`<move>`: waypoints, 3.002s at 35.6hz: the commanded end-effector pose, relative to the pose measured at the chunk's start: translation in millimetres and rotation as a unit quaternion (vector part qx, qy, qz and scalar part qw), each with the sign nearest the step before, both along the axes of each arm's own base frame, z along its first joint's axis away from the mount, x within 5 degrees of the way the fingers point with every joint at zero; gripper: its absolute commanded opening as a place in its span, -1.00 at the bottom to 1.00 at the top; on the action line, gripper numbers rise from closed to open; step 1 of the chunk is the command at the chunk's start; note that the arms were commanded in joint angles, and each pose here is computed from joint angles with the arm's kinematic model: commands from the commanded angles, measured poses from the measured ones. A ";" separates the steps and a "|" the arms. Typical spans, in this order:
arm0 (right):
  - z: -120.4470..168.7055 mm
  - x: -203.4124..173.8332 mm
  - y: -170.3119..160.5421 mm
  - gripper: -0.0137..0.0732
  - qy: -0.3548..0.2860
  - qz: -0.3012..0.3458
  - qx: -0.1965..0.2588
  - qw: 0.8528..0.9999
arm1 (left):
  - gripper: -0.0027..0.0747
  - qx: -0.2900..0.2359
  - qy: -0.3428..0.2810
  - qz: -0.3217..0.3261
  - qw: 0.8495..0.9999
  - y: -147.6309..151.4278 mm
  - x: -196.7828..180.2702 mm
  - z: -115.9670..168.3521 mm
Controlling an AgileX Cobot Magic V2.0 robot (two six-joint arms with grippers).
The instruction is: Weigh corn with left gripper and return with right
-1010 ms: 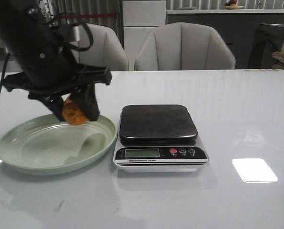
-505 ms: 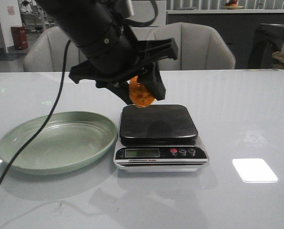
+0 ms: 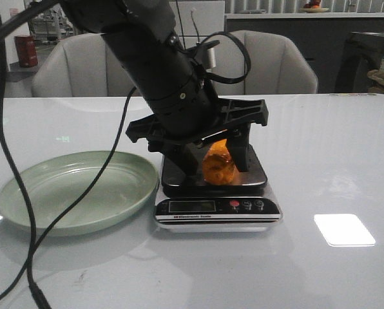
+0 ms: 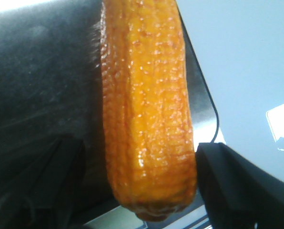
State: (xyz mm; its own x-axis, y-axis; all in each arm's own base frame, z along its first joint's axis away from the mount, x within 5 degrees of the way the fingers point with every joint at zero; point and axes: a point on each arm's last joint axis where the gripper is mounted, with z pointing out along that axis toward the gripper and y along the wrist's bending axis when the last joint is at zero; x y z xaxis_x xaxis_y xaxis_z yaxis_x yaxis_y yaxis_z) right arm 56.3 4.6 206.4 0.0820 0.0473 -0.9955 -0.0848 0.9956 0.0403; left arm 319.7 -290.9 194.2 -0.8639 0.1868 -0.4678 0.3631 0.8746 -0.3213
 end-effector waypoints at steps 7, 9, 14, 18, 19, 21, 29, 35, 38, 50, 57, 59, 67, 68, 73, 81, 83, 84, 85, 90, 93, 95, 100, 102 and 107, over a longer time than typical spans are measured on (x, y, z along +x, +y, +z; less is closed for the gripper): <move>4.0 -1.9 0.2 -0.29 -0.041 0.001 -0.004 0.999 | 0.32 -0.033 -0.082 -0.016 0.996 9.5 -7.3 72.7; 4.0 -1.9 0.2 -0.29 -0.041 0.001 -0.004 0.999 | 0.28 -0.027 -0.097 -0.022 0.995 15.6 -12.2 81.3; 4.0 -1.9 0.2 -0.29 -0.041 0.001 -0.004 0.999 | 0.21 -0.020 -0.124 -0.029 0.992 31.9 -27.5 96.2; 4.0 -1.9 0.2 -0.29 -0.041 0.001 -0.004 0.999 | 0.17 -0.028 -0.146 -0.019 0.989 57.0 -45.5 109.6; 4.0 -1.9 0.2 -0.29 -0.041 0.001 -0.004 0.999 | 0.17 -0.029 -0.148 -0.015 0.988 64.1 -50.0 109.2; 4.0 -1.9 0.2 -0.29 -0.041 0.001 -0.004 0.999 | 0.17 -0.034 -0.159 -0.002 0.987 82.8 -59.7 114.6; 4.0 -1.9 0.2 -0.29 -0.041 0.001 -0.004 0.999 | 0.17 -0.037 -0.185 0.042 0.981 140.9 -93.5 124.2; 4.0 -1.9 0.2 -0.29 -0.041 0.001 -0.004 0.999 | 0.17 -0.040 -0.224 0.055 0.972 178.2 -134.8 129.0; 4.0 -1.9 0.2 -0.29 -0.041 0.001 -0.004 0.999 | 0.17 -0.047 -0.251 0.054 0.965 194.2 -159.2 132.0; 4.0 -1.9 0.2 -0.29 -0.041 0.001 -0.004 0.999 | 0.03 -0.059 -0.389 0.050 0.918 251.9 -245.5 126.3; 4.0 -1.9 0.2 -0.29 -0.041 0.001 -0.004 0.999 | -0.67 -0.060 -0.434 0.057 0.897 273.0 -275.4 109.7; 4.0 -1.9 0.2 -0.29 -0.041 0.001 -0.004 0.999 | -0.61 -0.065 -0.441 0.059 0.893 275.4 -279.4 105.7; 4.3 -2.0 0.2 -0.29 -0.043 0.002 -0.004 0.999 | -0.61 -0.075 -0.455 0.059 0.885 276.5 -282.1 100.7; 4.4 -2.0 0.2 -0.29 -0.043 0.002 -0.004 0.999 | -0.61 -0.075 -0.455 0.059 0.885 276.5 -282.1 100.7; 4.9 -2.1 0.2 -0.29 -0.045 0.002 -0.004 0.999 | -0.61 -0.073 -0.452 0.059 0.887 276.6 -282.2 100.1; 29.1 -8.3 0.6 -0.29 -0.155 0.005 0.005 0.988 | -0.61 -0.073 -0.452 0.059 0.887 276.6 -282.2 100.1; 35.4 -7.5 0.5 -0.29 -0.141 0.005 0.004 0.990 | -0.61 -0.073 -0.452 0.059 0.887 276.6 -282.2 100.1; 39.9 -6.5 0.4 -0.29 -0.128 0.004 0.003 0.992 | -0.61 -0.073 -0.452 0.059 0.887 276.6 -282.2 100.1; 45.8 -5.5 0.4 -0.29 -0.119 0.003 0.002 0.993 | -0.61 -0.073 -0.452 0.059 0.887 276.6 -282.2 100.1; 71.2 5.8 0.7 -0.29 -0.049 0.001 -0.004 0.999 | -0.61 -0.073 -0.452 0.059 0.887 276.6 -282.2 100.1; 85.6 16.4 1.2 -0.29 0.001 -0.001 -0.005 1.000 | -0.61 -0.073 -0.452 0.059 0.887 276.6 -282.2 100.1; 89.0 23.9 1.7 -0.29 0.046 -0.001 -0.004 0.999 | -0.61 -0.073 -0.452 0.059 0.887 276.6 -282.2 100.1; 91.9 39.2 2.7 -0.29 0.135 -0.003 -0.007 0.991 | -0.61 -0.073 -0.452 0.059 0.887 276.6 -282.2 100.1; 87.2 43.6 3.1 -0.29 0.157 -0.003 -0.009 0.988 | -0.61 -0.073 -0.452 0.059 0.887 276.6 -282.2 100.1; 80.3 51.7 4.2 -0.29 0.190 -0.001 -0.009 0.982 | -0.61 -0.073 -0.452 0.059 0.887 276.6 -282.2 100.1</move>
State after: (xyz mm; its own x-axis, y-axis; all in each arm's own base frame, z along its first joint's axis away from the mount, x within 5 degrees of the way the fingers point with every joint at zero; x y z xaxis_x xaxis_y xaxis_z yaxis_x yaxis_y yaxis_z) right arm 101.3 7.5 273.1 -0.3473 0.0242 -0.9374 -0.0553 0.9974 0.0462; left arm 37.4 -13.5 279.2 -0.2148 0.0359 -0.9760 0.4274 0.9020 -0.0609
